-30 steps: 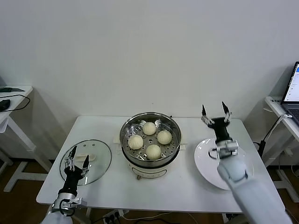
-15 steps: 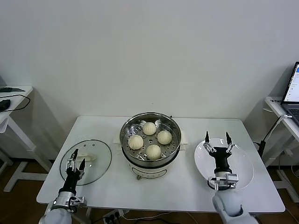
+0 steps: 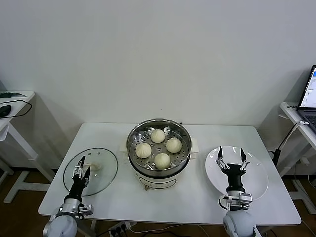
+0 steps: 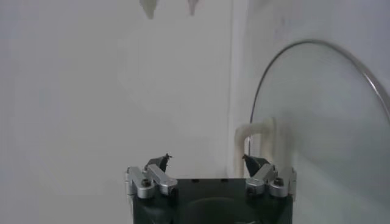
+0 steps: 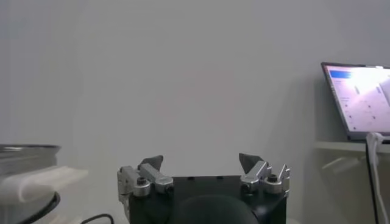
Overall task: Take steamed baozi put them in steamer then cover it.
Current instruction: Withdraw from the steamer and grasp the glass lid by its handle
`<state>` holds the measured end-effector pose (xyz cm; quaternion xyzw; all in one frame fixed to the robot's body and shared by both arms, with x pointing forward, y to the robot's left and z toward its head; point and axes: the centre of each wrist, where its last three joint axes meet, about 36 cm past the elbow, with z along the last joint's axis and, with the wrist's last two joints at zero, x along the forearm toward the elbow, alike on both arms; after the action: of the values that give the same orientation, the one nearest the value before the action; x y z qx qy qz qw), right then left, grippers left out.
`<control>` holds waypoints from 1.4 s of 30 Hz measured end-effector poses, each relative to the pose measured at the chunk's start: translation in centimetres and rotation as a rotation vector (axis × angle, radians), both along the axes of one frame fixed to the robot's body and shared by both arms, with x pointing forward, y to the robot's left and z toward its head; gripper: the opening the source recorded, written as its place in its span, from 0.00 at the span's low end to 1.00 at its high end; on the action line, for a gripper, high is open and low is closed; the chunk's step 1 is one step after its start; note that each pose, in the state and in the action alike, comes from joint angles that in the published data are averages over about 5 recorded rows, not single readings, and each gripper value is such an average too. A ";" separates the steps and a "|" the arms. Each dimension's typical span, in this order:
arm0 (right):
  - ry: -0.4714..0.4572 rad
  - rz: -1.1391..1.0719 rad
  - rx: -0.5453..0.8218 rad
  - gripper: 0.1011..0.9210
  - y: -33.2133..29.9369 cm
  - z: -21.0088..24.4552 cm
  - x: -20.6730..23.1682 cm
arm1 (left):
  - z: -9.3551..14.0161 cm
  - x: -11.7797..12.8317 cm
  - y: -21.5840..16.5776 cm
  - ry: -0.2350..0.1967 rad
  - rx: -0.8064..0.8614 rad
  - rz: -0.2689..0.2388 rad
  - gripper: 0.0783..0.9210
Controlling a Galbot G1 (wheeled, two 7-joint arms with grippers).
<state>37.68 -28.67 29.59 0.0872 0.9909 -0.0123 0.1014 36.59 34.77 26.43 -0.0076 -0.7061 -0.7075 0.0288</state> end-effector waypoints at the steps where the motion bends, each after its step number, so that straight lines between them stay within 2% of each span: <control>1: 0.001 -0.001 0.000 0.88 0.0 0.0 -0.1 | -0.1 0.1 0.0 0.000 0.002 0.000 0.88; 24: -0.015 -0.014 -0.003 0.88 0.0 0.4 -0.9 | -1.2 3.6 0.2 0.007 0.021 0.009 0.87; 28: -0.022 -0.015 -0.004 0.88 -0.1 0.7 -0.9 | -1.5 3.7 0.4 0.020 0.021 0.015 0.76; 42: -0.037 -0.009 -0.007 0.88 0.3 1.4 -1.0 | -2.2 4.3 0.7 0.056 0.011 0.028 0.28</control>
<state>36.70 -28.32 30.98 0.0917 0.9884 -0.0145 0.1200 40.86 35.48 24.27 -0.0172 -0.7012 -0.7104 0.0587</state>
